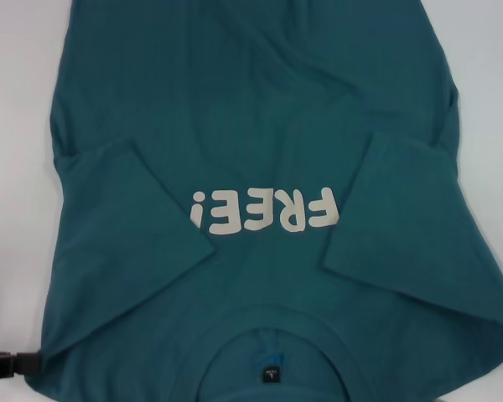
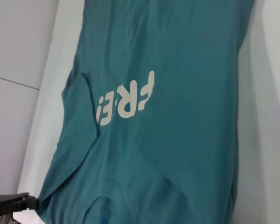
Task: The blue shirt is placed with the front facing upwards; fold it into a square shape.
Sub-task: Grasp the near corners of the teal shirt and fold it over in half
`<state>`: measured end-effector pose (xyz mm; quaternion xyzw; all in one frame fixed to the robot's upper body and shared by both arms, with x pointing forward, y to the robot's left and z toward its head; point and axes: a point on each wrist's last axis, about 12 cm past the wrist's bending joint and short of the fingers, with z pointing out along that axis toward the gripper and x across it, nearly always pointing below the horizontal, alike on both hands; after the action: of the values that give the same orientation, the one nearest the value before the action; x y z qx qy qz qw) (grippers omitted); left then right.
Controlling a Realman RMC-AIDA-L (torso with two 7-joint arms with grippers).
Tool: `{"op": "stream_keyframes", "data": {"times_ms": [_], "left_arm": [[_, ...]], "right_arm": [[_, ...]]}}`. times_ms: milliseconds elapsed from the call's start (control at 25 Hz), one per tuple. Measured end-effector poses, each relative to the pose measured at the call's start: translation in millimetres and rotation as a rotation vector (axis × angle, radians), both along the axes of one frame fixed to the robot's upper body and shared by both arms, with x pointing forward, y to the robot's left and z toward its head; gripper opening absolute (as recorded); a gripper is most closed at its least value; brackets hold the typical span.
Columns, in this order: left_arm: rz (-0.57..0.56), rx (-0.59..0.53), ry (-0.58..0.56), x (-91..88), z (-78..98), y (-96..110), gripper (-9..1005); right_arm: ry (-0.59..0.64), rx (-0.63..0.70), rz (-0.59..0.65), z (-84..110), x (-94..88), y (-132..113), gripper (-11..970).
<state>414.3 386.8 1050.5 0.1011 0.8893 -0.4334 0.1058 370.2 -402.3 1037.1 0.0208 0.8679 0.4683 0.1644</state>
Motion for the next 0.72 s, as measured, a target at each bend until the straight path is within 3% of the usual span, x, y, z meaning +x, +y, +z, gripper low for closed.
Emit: {"op": "stream_keyframes", "data": {"times_ms": [400,720], "left_arm": [[-0.005,-0.025,0.019,-11.4,-2.7,-0.9,64],[-0.004,-0.031,0.002,-5.8,-0.2,-1.7,67]], "right_arm": [[-0.001,0.002,-0.034,-0.4,-15.4,-6.3,35],[-0.029,0.001,-0.042,5.0,-11.0,-11.4,35]]}}
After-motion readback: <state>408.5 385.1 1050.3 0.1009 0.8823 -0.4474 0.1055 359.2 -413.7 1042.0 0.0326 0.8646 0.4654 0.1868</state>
